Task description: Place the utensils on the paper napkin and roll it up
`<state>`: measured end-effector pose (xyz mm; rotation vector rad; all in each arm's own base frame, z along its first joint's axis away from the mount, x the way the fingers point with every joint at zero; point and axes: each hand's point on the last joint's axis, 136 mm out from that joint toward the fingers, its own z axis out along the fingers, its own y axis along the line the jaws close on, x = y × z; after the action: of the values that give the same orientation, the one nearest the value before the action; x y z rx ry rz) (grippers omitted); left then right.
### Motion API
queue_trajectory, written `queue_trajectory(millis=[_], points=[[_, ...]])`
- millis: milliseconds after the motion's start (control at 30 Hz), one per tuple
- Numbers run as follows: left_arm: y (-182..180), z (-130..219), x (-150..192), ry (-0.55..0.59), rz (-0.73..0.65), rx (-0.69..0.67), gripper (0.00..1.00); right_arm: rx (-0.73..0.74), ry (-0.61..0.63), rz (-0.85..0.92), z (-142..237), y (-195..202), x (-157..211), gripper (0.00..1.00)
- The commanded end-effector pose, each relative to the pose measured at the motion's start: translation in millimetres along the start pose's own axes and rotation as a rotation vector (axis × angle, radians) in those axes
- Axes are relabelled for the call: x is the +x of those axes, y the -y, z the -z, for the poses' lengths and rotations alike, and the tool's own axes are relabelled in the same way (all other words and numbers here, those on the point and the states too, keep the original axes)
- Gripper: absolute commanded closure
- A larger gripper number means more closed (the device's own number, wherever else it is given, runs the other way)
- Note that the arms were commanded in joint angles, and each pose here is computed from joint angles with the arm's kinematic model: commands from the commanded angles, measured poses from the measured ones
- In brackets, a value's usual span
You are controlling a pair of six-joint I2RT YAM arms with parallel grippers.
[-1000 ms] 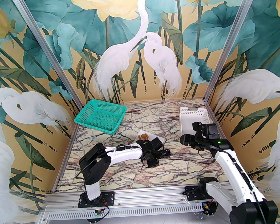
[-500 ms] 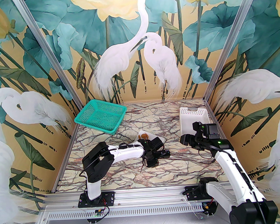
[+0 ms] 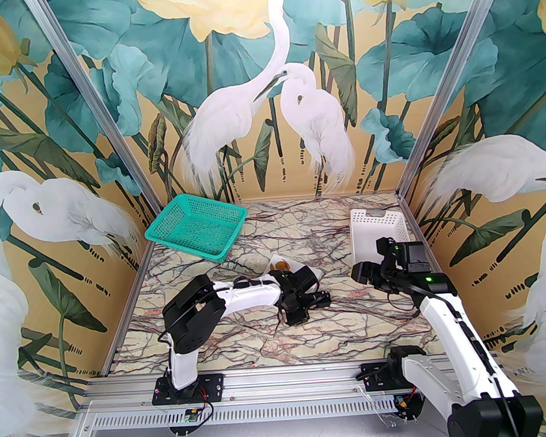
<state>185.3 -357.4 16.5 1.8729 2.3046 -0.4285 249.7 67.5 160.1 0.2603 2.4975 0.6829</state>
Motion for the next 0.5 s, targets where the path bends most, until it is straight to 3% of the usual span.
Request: queue_trajectory(millis=[0, 167, 333, 467], points=[[3.4, -13.9, 13.8, -0.065, 0.022, 0.062, 0.87, 0.013, 0.012, 0.013, 4.2, 1.3, -1.6, 0.27], [-1.3, -16.6, 19.3, -0.107, 0.02, 0.042, 0.92, 0.014, 0.016, 0.017, 4.4, 1.2, -2.4, 0.27], [-0.8, -7.7, 12.2, -0.07, 0.009, 0.033, 0.99, 0.013, 0.017, 0.019, 4.5, 1.3, -2.7, 0.27], [-0.1, 2.4, 6.2, -0.037, -0.001, 0.024, 1.0, 0.0, 0.021, 0.023, 5.1, -1.6, -3.4, 0.27]])
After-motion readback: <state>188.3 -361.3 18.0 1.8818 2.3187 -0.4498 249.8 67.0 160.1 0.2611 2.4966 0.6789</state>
